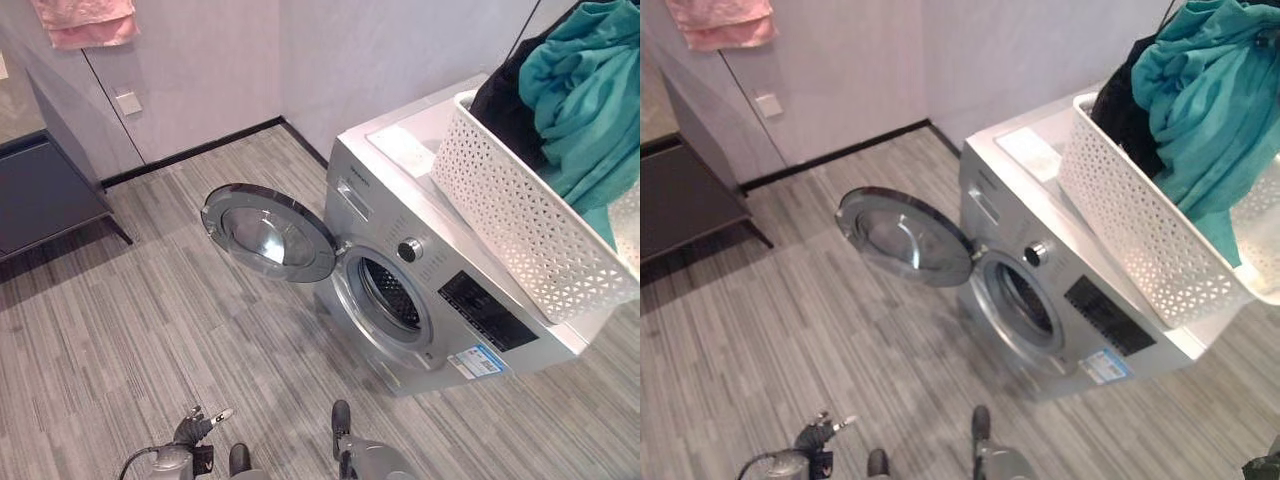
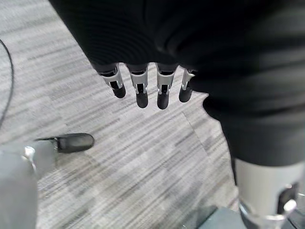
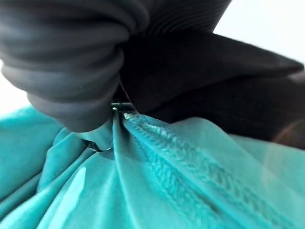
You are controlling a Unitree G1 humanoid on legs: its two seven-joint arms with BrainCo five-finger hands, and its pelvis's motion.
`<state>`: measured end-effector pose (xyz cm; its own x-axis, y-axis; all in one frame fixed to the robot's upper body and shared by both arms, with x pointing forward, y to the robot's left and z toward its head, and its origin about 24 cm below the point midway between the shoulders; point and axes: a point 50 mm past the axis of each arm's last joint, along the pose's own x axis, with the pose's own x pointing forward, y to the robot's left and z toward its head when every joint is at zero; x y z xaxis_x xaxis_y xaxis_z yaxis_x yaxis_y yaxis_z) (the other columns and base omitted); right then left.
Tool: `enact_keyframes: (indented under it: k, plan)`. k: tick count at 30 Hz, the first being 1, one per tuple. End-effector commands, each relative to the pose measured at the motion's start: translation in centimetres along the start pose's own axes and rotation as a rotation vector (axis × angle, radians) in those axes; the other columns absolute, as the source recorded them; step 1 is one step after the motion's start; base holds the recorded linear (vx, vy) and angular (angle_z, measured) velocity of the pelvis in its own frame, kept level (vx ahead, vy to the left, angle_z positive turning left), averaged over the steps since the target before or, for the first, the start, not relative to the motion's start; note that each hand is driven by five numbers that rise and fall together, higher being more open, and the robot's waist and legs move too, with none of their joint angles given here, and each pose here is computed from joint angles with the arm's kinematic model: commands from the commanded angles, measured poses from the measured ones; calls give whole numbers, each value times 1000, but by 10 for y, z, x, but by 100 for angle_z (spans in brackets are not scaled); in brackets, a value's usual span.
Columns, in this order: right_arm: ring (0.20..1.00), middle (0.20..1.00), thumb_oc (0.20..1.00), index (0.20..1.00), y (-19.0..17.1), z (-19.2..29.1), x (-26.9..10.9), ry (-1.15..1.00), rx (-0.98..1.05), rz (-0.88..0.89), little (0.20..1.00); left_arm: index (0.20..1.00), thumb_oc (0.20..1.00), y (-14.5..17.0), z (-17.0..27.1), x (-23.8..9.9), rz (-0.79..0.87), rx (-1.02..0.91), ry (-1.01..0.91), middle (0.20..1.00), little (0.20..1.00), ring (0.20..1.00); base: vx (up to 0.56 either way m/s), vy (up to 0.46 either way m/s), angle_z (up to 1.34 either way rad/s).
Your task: Grab the laundry basket,head to the washer,open it,put in the laundry and shut it.
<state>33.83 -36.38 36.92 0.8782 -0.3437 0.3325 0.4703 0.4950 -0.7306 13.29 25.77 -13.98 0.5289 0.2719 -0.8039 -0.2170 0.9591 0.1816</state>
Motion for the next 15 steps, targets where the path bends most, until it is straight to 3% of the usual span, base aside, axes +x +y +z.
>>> enact_keyframes:
  k: [1, 15]
  plan:
    - [200, 200, 200, 200, -53, 25, -2, -57, 90, -199, 200, 1000, 1000, 25, 2, -1, 68, 82, -14, 1000, 1000, 1000, 0, 0, 0]
    - [200, 200, 200, 200, -52, 27, -1, -45, 93, -234, 200, 1000, 1000, 27, -2, -2, 92, 75, -3, 1000, 1000, 1000, 0, 0, 0]
